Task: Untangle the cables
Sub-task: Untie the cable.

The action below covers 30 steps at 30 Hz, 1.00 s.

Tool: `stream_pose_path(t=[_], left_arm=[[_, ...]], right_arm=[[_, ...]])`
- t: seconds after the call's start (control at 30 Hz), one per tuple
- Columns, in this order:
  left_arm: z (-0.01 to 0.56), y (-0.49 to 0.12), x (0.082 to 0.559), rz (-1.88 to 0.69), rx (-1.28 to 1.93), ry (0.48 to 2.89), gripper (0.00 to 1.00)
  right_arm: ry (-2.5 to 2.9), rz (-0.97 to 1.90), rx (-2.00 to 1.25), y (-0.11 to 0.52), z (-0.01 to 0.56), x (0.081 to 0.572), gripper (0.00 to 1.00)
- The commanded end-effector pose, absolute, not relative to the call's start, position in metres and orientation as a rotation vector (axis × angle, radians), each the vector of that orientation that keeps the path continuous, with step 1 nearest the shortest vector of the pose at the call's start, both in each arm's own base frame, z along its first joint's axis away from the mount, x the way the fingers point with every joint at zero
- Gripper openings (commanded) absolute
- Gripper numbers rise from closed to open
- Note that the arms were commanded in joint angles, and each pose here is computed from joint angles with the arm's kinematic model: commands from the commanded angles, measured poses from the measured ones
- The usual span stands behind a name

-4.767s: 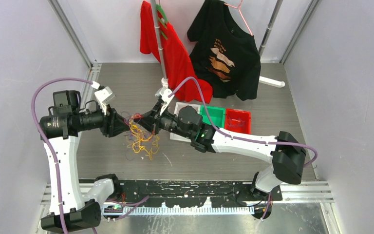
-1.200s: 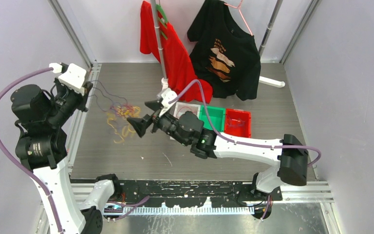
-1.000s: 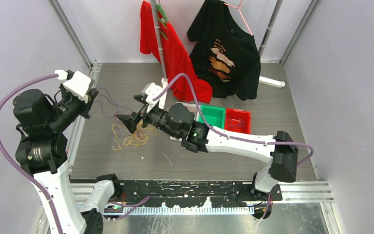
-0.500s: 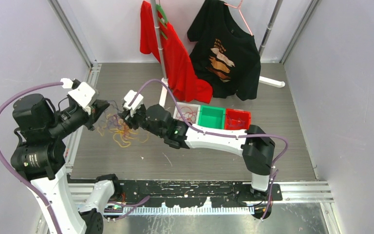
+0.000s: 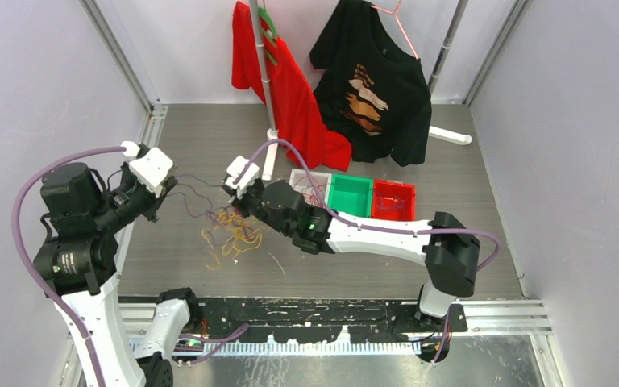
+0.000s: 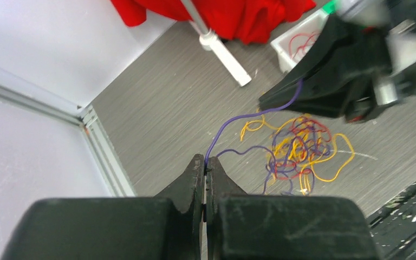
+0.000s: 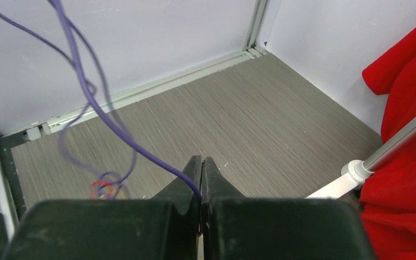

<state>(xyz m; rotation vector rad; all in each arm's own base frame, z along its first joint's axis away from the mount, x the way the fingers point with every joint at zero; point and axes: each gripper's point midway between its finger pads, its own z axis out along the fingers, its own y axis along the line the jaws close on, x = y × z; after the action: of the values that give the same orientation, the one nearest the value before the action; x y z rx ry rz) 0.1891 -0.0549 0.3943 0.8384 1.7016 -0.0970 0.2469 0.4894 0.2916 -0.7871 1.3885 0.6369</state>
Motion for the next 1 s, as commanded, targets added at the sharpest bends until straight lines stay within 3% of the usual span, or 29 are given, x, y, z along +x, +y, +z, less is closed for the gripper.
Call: stream_pose_path(t=[0.0,0.1,0.17,0.27,0.6,0.97], left_arm=[[0.401,-0.038,0.200,0.065,0.855,1.645,0.00],[0.401,-0.040,0.200,0.056,0.847,1.632,0.04],[0.401,-0.043,0.199,0.028,0.836,1.632,0.29],[0.398,-0.051,0.198,-0.052,0.806,1.655,0.50],[0.380,-0.103,0.174,-0.528,0.741,1.659,0.60],[0.366,-0.121,0.172,-0.676,0.683,1.501,0.66]], right_arm=[[1.295,0.704,-0.730,0.466,0.349,0.236,0.01],[1.279,0.709,-0.716,0.459,0.360,0.235,0.01],[1.254,0.726,-0.708,0.456,0.377,0.233,0.01],[1.248,0.753,-0.726,0.457,0.395,0.227,0.01],[1.251,0.802,-0.756,0.451,0.422,0.215,0.01],[1.230,0.995,-0.681,0.459,0.473,0.199,0.01]])
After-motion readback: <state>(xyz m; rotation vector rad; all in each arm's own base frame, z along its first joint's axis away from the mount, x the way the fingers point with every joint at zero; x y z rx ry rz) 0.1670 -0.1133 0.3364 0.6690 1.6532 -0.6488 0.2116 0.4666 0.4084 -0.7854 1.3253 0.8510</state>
